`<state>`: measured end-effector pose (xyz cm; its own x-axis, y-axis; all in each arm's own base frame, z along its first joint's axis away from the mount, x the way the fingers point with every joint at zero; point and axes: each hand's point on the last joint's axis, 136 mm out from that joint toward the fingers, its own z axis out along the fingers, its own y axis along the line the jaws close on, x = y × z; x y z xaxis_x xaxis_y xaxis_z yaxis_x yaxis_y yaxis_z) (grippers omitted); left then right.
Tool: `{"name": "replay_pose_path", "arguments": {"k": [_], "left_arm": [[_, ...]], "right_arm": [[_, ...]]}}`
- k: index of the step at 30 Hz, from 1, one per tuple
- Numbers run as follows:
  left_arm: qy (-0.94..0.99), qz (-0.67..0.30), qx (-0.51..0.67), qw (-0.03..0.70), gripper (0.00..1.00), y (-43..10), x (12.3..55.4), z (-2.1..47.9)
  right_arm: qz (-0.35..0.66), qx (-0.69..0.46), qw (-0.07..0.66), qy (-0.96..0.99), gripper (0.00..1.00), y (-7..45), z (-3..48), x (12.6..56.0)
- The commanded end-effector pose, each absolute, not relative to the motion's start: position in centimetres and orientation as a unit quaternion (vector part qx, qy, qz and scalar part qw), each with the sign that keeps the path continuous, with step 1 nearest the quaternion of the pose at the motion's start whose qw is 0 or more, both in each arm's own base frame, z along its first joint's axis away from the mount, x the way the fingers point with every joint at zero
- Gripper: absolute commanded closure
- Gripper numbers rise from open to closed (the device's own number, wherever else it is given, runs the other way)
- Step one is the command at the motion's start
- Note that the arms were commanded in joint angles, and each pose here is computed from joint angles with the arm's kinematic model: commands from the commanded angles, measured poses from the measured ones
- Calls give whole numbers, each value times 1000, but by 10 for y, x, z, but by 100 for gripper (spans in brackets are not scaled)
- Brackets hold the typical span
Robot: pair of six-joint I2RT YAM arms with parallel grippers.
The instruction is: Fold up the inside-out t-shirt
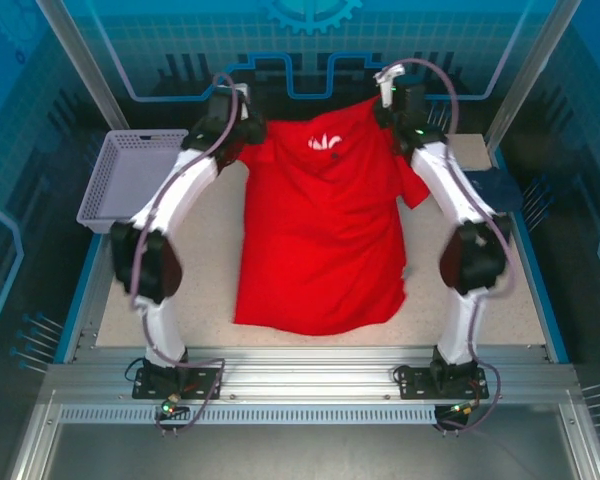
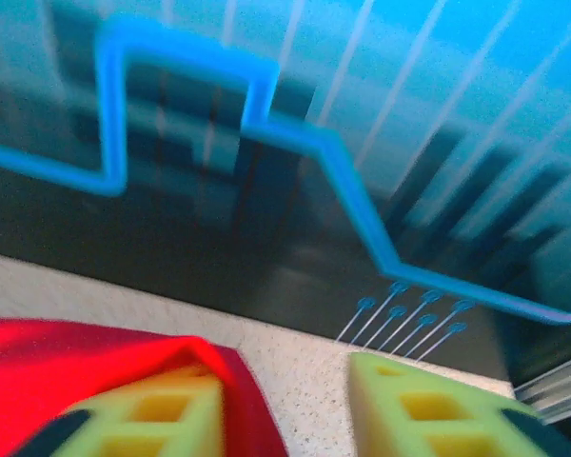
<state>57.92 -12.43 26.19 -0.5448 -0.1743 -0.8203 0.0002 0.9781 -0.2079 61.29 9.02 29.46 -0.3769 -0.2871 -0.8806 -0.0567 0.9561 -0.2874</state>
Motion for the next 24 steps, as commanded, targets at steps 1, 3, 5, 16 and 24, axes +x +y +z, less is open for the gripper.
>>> {"name": "replay_pose_path", "arguments": {"k": [1, 3, 5, 16, 24], "left_arm": [[894, -84, -56, 436, 42, -121, 573, 260], [892, -111, -59, 435, 32, -126, 560, 258], [888, -151, -66, 429, 26, -132, 533, 253], [880, -321, 52, 346, 24, -268, 391, 159], [918, -297, 67, 255, 28, -308, 410, 63]], "right_arm": [[-86, -81, 504, 855, 54, 89, 275, 607], [-62, -88, 492, 864, 50, 95, 265, 590], [-25, -93, 463, 881, 48, 103, 248, 561], [64, -10, 285, 956, 39, 84, 126, 422], [70, 78, 212, 972, 41, 50, 69, 429]]}}
